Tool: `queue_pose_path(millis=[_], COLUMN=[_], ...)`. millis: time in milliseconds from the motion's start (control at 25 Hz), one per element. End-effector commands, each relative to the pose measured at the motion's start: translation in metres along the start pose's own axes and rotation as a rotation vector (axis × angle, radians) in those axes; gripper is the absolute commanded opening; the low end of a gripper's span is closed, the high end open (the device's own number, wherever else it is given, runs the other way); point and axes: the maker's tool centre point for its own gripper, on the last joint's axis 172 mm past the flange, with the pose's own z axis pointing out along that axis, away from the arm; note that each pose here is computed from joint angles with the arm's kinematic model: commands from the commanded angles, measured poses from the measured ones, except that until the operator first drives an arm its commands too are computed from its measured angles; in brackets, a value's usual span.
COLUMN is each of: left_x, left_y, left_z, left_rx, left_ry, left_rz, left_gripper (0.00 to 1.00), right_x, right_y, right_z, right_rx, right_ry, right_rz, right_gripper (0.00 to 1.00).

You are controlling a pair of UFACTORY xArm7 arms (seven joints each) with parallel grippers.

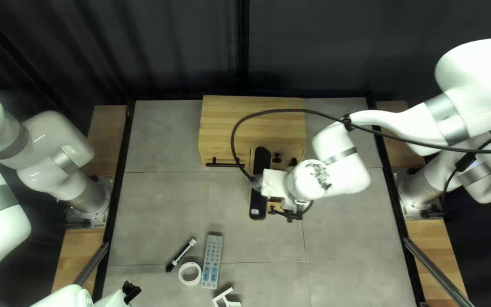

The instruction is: Open drawers and place objects into drawer and close

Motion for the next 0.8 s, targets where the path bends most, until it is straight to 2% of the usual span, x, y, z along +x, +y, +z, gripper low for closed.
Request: queue_pose_path(millis=[40, 160, 280, 480, 800], left_x=[0.000, 0.000, 0.000, 0.000, 0.000], left_y=[0.000, 0.000, 0.000, 0.000, 0.000], left_z=[0.000, 0.000, 0.000, 0.000, 0.000], left_rx=[0.000, 0.000, 0.000, 0.000, 0.000], left_ry=[0.000, 0.000, 0.000, 0.000, 0.000], left_rz=[0.000, 0.000, 0.000, 0.000, 0.000], left_gripper=[1.00, 1.00, 1.00, 1.00, 1.00], right_x=[-0.014, -0.024, -0.048, -0.076, -0.082], right_y=[-0.026, -0.033, -0.039, -0.056, -0.080], right_z=[-0.007, -0.003, -0.007, -0.026, -0.021], right_rx=[0.048, 0.073, 0.083, 0.060, 0.026], right_ry=[-0.095, -0.164, -0.202, -0.202, -0.221], right_rz=[-0.275, -0.372, -0.444, -0.542, -0.542], right_gripper=[1.00, 1.00, 1.00, 1.00, 1.00])
